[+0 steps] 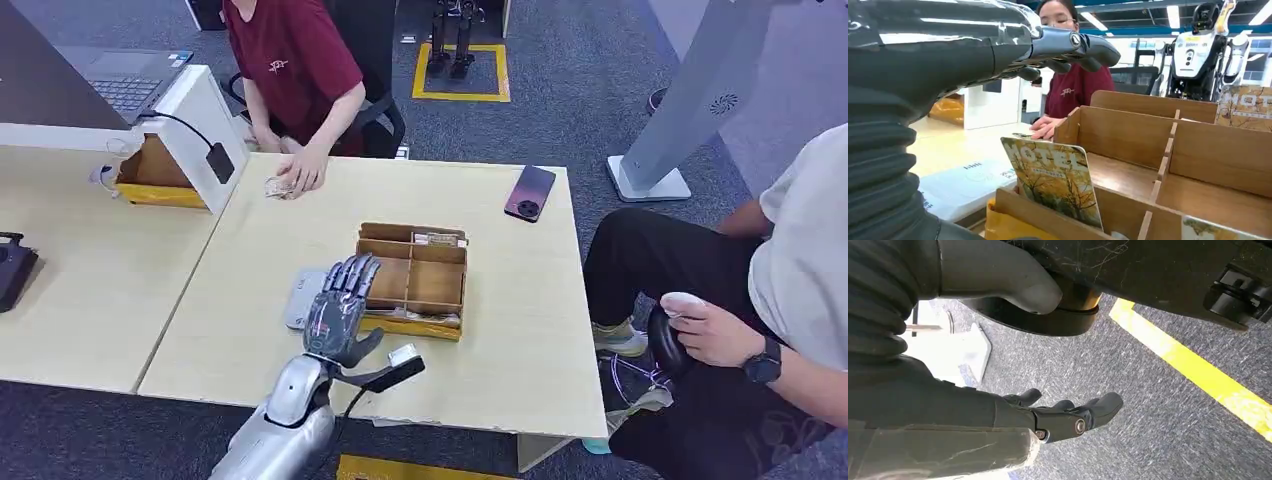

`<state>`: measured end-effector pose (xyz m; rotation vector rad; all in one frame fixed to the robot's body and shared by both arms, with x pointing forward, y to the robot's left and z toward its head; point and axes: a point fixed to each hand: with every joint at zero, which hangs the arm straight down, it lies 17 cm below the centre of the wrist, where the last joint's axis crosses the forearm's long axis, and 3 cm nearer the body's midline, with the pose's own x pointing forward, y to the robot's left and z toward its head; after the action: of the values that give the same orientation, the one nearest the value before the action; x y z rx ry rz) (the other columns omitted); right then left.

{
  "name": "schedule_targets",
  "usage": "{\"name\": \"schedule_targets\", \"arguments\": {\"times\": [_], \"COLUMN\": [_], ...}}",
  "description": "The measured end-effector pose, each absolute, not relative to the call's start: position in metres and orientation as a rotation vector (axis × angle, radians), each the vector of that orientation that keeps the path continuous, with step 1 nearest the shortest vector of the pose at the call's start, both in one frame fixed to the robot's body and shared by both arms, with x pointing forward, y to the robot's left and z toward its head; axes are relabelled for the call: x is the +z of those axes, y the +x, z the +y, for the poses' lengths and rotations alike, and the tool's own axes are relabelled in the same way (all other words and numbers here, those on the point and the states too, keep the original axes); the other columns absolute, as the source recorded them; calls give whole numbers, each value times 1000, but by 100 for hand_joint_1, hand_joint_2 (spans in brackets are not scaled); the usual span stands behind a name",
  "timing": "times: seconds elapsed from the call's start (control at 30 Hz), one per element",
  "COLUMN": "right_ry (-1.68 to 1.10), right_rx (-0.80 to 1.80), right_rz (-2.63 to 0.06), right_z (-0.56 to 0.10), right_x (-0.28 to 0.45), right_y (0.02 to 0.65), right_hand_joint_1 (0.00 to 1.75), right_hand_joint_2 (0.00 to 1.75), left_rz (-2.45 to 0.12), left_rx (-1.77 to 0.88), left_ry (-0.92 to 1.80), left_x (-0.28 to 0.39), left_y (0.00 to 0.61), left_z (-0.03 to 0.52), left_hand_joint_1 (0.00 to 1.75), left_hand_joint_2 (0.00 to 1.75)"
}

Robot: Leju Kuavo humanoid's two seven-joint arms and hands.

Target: Pass the card to the sensor for recognition and then transmit it.

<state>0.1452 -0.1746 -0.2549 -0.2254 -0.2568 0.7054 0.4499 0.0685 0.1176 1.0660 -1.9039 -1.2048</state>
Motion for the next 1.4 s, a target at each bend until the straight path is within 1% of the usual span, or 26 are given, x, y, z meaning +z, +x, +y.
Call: {"name": "schedule_targets", "arguments": {"times": [0.3,0.33,0.37,0.67,1.07,1.1,1.13,1.27,1.4], "right_ry": [-226,-226,-227,-222,-217,-216,-215,-216,-216], "right_rx": [693,690,688,670,660,660,660,660,660], "right_rz": [-251,-250,-248,-246,-243,-242,-242,-242,-242], "right_z": [-176,-176,-177,-177,-177,-177,-177,-177,-177], "right_x": [-255,-255,-255,-255,-255,-255,-255,-255,-255], "right_y": [146,146,146,147,147,147,148,148,148], "right_hand_joint_1": [0,0,0,0,0,0,0,0,0], "right_hand_joint_2": [175,175,175,175,175,175,175,175,175], "left_rz": [-1923,-1926,-1928,-1922,-1914,-1914,-1914,-1912,-1910], "left_rx": [-1208,-1210,-1205,-1161,-1169,-1168,-1167,-1166,-1165], "left_ry": [1064,1061,1055,965,945,944,943,939,937], "left_x": [123,123,124,117,114,114,114,114,113], "left_y": [453,452,452,458,461,461,462,463,464], "left_z": [66,65,64,59,55,54,54,53,53], "left_hand_joint_1": [0,21,175,175,175,171,175,169,173], "left_hand_joint_2": [175,175,175,175,175,175,175,175,175]}}
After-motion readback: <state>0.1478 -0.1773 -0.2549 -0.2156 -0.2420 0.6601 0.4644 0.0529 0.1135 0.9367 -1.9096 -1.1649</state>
